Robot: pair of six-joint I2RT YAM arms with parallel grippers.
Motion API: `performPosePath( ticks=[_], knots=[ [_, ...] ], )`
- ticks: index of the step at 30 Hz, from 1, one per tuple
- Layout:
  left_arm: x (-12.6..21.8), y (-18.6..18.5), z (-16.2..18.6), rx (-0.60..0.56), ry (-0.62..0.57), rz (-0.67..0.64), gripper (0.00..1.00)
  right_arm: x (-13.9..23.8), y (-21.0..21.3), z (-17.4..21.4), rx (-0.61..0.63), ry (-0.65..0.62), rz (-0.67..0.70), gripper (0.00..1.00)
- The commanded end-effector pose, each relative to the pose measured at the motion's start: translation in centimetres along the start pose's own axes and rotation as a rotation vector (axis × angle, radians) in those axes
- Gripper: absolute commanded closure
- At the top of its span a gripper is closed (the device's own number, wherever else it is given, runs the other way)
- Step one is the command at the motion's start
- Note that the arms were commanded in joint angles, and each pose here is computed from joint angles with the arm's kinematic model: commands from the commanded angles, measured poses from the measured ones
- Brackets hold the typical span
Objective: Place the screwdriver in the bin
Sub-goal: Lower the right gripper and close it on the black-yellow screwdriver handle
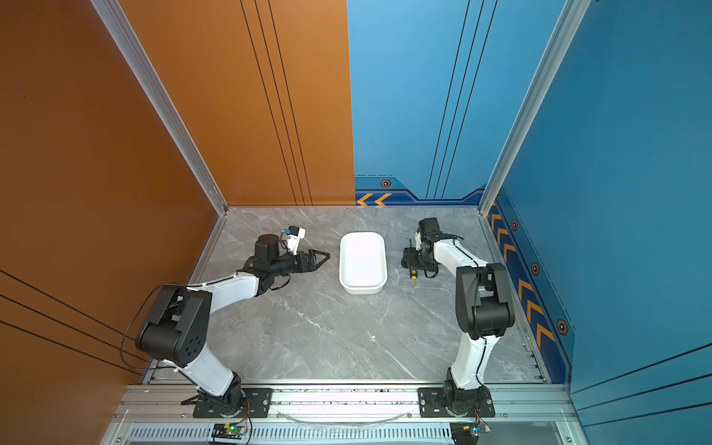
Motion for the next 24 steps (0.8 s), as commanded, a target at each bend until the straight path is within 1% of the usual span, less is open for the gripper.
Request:
performPosePath(
  ticks=[1,9,13,16,21,24],
  knots=[
    [-0.5,-0.6,0.1,0.019,0.044,0.015,0.02,-0.6,-0.3,0.5,-0.010,0.060,0.038,0.24],
    [-0.7,-0.4,0.6,0.030,0.100,-0.035,0.02,-1.4,-0.5,0.6,0.000,0.097,0.069,0.34],
    [-0.6,-0.3,0.9,0.033,0.141,-0.086,0.02,-1.6,-0.6,0.5,0.010,0.110,0.082,0.37],
    [-0.7,-0.3,1.0,0.029,0.163,-0.112,0.02,-1.9,-0.5,0.5,0.021,0.122,0.104,0.43],
    [-0.8,-0.4,1.1,0.028,0.171,-0.122,0.02,-2.5,-0.6,0.5,0.032,0.150,0.132,0.45],
    [-0.7,-0.3,1.2,0.029,0.171,-0.126,0.02,-2.6,-0.6,0.4,0.034,0.152,0.134,0.49]
  ],
)
Point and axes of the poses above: each gripper's point midway between its finger pads, its own x axis back along the fingers, its own y axis along the line the jaws close on, z = x × y, the point moved 6 cm from there along x, back along the fingers, and after that the axes turned 6 degrees about x, right-handed, at the moved point
